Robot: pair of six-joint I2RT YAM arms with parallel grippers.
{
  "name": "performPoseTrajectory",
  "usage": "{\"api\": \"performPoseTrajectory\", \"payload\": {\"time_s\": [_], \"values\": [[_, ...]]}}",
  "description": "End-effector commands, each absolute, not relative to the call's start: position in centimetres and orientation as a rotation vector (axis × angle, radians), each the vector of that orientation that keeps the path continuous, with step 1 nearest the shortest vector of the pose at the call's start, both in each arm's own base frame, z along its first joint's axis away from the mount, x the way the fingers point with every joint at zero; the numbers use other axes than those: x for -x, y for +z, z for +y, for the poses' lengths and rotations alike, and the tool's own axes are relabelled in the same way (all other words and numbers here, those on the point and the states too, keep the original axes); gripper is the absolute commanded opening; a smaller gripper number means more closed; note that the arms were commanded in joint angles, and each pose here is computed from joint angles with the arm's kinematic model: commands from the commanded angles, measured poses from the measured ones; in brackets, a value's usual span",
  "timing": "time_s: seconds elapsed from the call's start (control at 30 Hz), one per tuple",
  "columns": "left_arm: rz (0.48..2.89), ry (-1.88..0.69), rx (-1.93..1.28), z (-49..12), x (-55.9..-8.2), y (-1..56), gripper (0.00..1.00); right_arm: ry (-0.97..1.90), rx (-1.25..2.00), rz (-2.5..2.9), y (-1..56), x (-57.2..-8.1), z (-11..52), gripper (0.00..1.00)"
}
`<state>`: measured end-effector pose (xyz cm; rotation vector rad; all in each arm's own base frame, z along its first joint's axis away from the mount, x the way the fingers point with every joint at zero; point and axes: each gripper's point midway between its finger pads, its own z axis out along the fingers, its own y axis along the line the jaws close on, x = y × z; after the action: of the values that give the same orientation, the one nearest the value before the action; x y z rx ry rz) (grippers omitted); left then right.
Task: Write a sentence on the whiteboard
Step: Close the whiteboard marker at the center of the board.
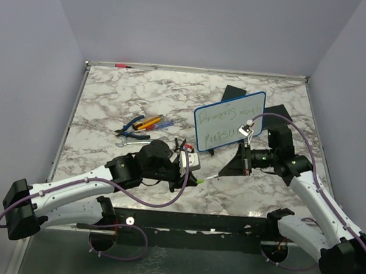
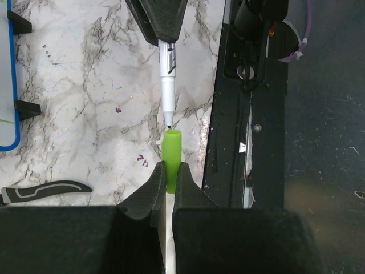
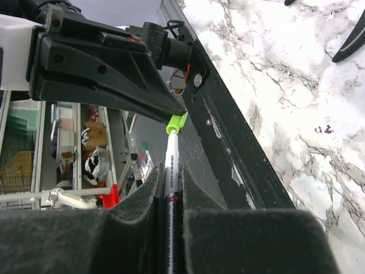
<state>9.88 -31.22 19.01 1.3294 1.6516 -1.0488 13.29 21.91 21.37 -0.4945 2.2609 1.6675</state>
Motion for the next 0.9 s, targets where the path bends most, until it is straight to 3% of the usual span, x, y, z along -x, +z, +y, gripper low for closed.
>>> {"api": "performPoseTrajectory", "payload": {"time_s": [0.0,0.87], "values": [[1.635,-1.073,-1.349,-31.43,-9.49,18.88,0.0,1.707,0.534,2.244,21.42,-12.86,22.22,0.04],[1.645,-1.072,-1.345,-31.47,-9.54,18.76,0.0,1.716,0.583,2.271,20.6,-12.09,22.95,0.04]]}}
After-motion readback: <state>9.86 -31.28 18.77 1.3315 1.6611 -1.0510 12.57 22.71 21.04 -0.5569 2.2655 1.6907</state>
